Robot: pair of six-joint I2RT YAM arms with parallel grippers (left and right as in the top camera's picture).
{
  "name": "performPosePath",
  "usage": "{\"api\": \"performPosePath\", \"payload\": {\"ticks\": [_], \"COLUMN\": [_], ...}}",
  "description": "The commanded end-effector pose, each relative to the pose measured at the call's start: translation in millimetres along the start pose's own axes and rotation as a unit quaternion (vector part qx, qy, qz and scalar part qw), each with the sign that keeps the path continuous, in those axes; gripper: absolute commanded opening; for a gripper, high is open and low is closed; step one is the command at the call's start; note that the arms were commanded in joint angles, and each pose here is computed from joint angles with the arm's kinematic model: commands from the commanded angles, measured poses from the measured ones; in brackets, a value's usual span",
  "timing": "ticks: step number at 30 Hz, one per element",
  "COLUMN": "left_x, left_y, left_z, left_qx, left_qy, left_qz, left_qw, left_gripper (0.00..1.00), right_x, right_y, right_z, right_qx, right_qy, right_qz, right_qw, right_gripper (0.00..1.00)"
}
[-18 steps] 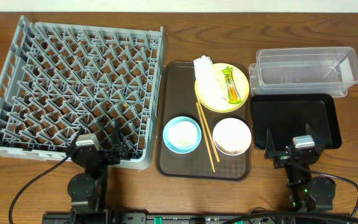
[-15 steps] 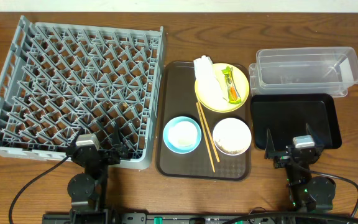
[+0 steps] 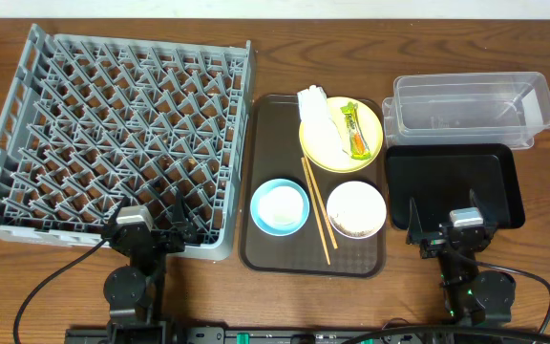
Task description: Sort waste into correct bins and load items into the dishwasher
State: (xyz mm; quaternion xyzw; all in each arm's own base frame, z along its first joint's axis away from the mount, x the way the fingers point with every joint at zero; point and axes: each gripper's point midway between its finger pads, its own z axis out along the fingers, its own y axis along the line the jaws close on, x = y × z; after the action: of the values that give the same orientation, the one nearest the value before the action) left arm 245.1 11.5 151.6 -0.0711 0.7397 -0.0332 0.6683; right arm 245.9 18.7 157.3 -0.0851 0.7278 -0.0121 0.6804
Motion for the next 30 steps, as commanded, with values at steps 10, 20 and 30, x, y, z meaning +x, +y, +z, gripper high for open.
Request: {"api": "performPosePath", "payload": {"ticks": [10,20,30], "left_x": [14,14,-1], "left_y": [2,2,0], "left_z": [0,0,-4], "left_qx": [-0.003,-0.003,-0.010], "left_qy": [0.023,0.023,0.071], "left_qz": [-0.002,-0.003,-0.003], "left_qw": [1.000,1.000,0.997], "left_gripper": [0.99,1.00,0.99], "right_x": [2,2,-20], "right_y": [1,0,-9], "right_z": [0,0,-3], "right_qx": [-0.002,0.002,0.022], "right_qy": [0.004,0.004,-0.008], "right_qz": [-0.004,-0.004,0.050], "right_qw": [1.000,1.000,0.998], "right_gripper": [0.99,0.99,0.99]}}
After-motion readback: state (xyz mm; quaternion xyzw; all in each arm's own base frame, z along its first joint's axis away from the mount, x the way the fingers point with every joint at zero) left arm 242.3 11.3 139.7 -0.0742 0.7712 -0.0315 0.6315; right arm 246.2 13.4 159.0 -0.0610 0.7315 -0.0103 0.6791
